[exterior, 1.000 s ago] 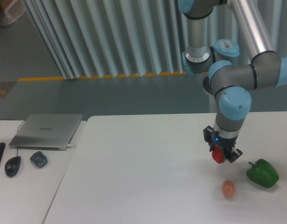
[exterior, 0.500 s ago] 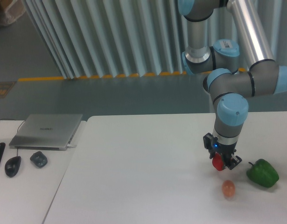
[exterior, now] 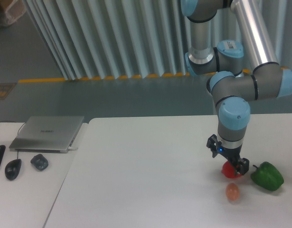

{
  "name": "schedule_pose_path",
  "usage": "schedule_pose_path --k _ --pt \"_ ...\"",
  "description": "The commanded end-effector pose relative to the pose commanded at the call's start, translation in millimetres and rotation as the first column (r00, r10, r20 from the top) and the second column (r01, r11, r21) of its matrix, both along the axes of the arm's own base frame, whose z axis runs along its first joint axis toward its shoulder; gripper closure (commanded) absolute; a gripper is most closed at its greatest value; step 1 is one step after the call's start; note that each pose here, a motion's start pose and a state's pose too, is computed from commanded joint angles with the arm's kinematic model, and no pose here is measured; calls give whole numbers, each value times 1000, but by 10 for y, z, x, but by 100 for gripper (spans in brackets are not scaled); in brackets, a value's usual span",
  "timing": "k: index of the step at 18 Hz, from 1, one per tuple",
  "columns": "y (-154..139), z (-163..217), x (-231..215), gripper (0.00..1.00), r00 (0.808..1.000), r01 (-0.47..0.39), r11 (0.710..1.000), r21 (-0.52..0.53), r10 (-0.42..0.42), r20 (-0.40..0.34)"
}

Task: Place the red pepper on the table
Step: 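Lower the red pepper onto the table between the orange egg and green pepper, then open the gripper to release the red pepper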

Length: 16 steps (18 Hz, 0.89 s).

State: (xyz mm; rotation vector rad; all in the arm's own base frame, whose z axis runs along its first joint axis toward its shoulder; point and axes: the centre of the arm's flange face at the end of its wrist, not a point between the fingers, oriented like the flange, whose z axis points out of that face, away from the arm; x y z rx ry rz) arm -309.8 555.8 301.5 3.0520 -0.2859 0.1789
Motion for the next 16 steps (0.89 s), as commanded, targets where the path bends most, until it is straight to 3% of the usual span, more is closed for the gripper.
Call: schedule_pose_path --k 3,5,10,16 --pt "38 159 -14 0 994 32 999 -7 -33 -101" --pt "71 283 -23 0 990 54 998 18 -51 -129" --pt "30 439 -31 0 985 87 996 34 -81 -151" --pt "-92 820 90 0 961 239 970 41 -230 -155"
